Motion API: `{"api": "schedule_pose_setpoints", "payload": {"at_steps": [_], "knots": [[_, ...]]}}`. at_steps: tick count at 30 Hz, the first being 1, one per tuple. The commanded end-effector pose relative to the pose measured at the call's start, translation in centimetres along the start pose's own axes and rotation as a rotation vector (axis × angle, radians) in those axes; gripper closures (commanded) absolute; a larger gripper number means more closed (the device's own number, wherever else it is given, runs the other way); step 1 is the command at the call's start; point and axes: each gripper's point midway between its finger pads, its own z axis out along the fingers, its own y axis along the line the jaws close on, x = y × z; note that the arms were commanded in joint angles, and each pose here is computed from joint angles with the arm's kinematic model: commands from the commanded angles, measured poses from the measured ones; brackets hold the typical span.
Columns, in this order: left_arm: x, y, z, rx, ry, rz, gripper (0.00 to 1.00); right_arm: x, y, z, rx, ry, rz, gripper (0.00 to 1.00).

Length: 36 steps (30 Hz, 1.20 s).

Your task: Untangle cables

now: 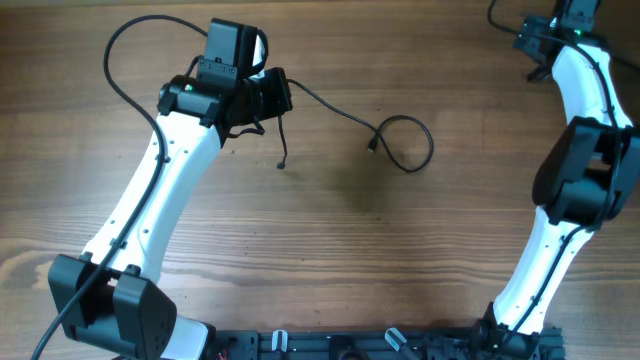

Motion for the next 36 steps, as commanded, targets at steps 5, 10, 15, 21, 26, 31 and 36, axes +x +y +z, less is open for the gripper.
{"api": "schedule_pose_setpoints", "payload": {"at_steps": [5,10,15,21,26,31,36], "knots": [[-0.4,-0.2,-0.2,-0.001,-0.016,0.024,0.86,-2.0,7.2,-11.9,-0.525,0.078,0.080,0.00],[-0.4,-0.2,-0.2,0.000,-0.017,0.021,0.40,-0.7,11.8,-17.5,-0.881,0.187,0.101,0.00],[-0.4,-0.2,-0.2,-0.001,-0.018,0.021,0.00,2.8,14.0,-19.0,-0.930,0.290,-0.008,0.06],[-0.8,0.5,-0.2,-0.032,-0.036,0.018,0.00,9.0,16.0,-20.3,-0.827,0.442,-0.246,0.13],[-1.3,1.4,-0.4,-0.056,-0.047,0.001,0.00,13.6,18.0,-21.6,-0.775,0.530,-0.434,0.13],[-2.8,5.2,-1.2,-0.094,-0.067,-0.135,0.00,17.5,20.2,-21.7,-0.764,0.570,-0.548,0.15],[-3.6,9.1,-2.5,-0.090,-0.051,-0.247,0.00,21.6,22.7,-21.6,-0.799,0.592,-0.621,0.19]]}}
